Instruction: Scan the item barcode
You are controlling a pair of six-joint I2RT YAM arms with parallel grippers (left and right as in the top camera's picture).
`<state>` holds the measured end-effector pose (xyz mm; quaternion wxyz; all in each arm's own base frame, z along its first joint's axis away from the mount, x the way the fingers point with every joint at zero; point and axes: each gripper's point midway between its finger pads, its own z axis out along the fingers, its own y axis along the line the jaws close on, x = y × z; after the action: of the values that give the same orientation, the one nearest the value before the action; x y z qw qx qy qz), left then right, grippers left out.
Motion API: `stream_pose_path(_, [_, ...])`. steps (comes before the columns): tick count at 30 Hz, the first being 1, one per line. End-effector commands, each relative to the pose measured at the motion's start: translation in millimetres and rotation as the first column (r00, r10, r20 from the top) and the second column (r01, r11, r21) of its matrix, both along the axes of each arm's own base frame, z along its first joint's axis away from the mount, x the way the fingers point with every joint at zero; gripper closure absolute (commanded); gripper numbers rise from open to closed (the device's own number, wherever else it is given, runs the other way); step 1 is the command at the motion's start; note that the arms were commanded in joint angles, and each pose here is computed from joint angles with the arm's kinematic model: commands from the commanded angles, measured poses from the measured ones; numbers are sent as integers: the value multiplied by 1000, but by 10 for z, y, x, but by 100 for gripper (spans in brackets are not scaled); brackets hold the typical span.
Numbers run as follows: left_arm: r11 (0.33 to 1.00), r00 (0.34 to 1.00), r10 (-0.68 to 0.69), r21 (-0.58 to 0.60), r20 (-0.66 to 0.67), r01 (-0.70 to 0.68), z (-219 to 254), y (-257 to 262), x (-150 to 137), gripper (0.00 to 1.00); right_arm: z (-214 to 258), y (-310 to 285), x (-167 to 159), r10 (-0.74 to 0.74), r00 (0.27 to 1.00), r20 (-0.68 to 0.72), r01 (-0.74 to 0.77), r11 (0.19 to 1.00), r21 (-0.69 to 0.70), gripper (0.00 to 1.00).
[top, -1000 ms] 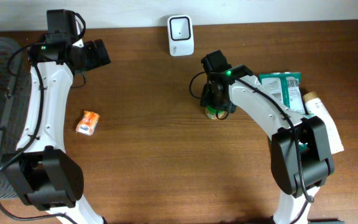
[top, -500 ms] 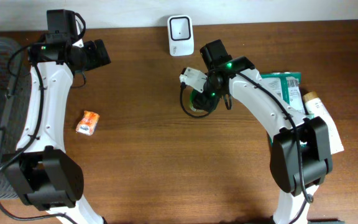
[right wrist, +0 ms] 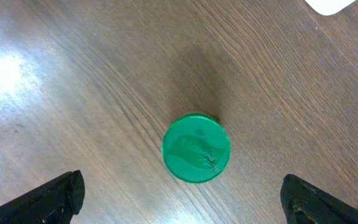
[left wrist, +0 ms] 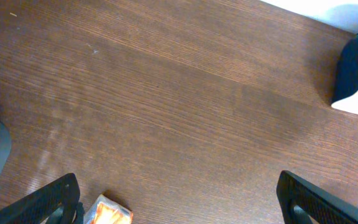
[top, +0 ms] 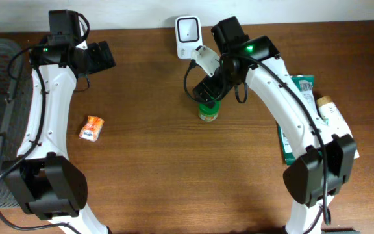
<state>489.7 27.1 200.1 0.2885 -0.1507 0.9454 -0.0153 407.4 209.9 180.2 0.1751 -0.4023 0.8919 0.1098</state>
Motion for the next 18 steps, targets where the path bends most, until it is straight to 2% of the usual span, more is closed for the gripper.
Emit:
stream_pose_path(1, [1000, 1000, 9, -7, 6, -9, 12, -6, 13, 1, -166, 143, -103, 28, 997, -69, -24, 998, 52, 2])
stream_pose_path(2, [1000, 1000, 9, -7, 6, -9, 12, -6, 13, 1, -260, 144, -97, 27, 996, -82, -23, 999, 47, 1])
stream_pose_path(3, [1000, 1000, 9, -7, 6, -9, 12, -6, 13, 1, -459, 142, -112, 55, 994, -99, -53, 998, 24, 9])
stream_pose_path(4, [1000, 1000, 9, -7, 6, -9, 12, -6, 13, 1, -596, 97, -84, 43, 995, -95, -46, 999, -27, 12])
stream_pose_path(6, [1000, 1000, 9, -7, 6, -9, 12, -6, 13, 1, -901, 58, -47, 37, 996, -84, -48, 989, -137, 10])
stream_pose_path(9, [1000, 1000, 9, -7, 6, -9, 12, -6, 13, 1, -1049, 88, -15, 42, 996, -76, -54, 986, -161, 8])
stream_pose_path(11, [1000, 1000, 9, -7, 6, -9, 12, -6, 13, 1, -1212, -32, 63, 20, 998, -61, -34, 970, -239, 8])
stream_pose_path(18, [1000, 1000, 9, -7, 6, -9, 12, -6, 13, 1, -1095, 74, 98, 16, 999, -35, -24, 974, -227, 8])
